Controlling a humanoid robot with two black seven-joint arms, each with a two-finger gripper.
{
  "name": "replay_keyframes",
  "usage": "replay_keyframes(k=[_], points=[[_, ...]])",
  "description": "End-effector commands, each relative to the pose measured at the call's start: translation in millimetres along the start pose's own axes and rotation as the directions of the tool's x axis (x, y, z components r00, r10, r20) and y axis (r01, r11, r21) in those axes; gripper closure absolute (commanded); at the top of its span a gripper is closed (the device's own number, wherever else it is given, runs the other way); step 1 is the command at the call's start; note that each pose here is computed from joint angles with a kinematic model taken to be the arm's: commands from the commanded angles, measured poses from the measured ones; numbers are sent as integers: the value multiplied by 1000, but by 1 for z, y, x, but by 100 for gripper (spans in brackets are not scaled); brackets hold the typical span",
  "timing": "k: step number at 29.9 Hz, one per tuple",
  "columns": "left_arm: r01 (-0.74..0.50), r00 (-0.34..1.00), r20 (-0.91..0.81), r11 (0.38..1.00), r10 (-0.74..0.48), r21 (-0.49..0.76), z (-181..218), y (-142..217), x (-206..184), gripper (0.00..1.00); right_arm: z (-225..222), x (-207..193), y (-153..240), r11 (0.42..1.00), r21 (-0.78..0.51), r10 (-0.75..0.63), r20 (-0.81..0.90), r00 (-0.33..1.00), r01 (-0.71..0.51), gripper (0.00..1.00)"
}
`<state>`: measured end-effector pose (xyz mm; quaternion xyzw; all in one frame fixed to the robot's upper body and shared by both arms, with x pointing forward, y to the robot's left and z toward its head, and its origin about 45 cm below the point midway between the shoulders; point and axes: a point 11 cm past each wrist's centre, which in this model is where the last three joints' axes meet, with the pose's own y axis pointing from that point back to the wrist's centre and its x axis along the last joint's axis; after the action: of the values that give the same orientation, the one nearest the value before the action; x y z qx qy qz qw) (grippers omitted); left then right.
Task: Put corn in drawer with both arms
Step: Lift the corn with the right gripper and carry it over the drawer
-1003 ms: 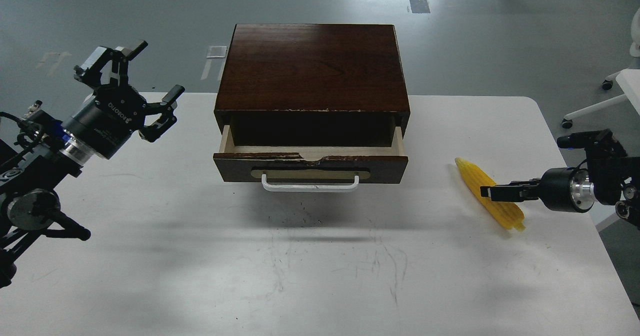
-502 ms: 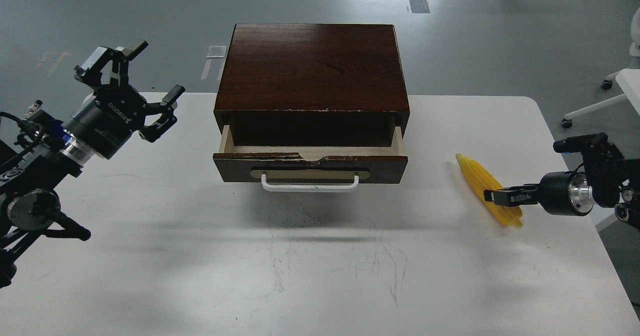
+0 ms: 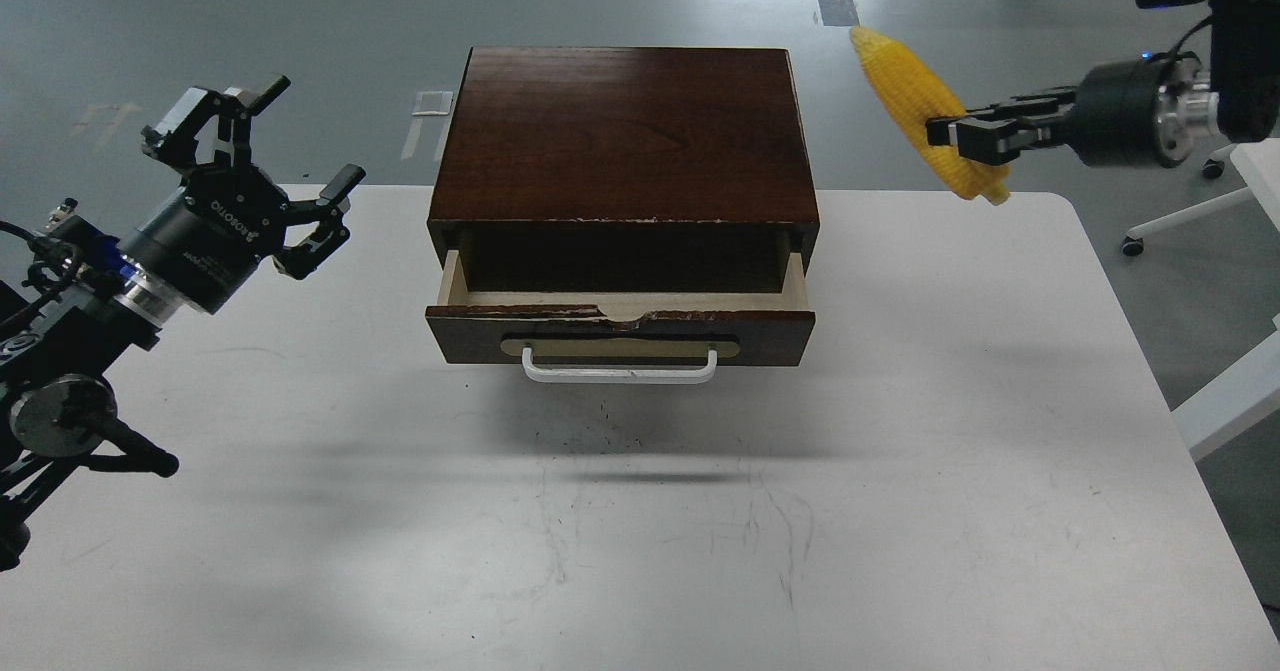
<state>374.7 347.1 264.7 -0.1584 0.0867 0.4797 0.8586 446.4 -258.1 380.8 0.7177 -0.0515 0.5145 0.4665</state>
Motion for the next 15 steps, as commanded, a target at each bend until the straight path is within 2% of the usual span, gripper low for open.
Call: replay_keyframes(k=[1,6,15], points=[[1,1000,4,1000,-1,-3,3,0,0,1,-43,35,-26,997,51,-45,-152,987,53,98],[0,1000,10,1000,0,-3,5,1,1,1,-109,44,-74,977,138,-109,-320,941,161,98],[-5,1000,23,1000,5,-8,11,2,4,1,-169,40,-113,954,176,-104,-563,820,242,98]])
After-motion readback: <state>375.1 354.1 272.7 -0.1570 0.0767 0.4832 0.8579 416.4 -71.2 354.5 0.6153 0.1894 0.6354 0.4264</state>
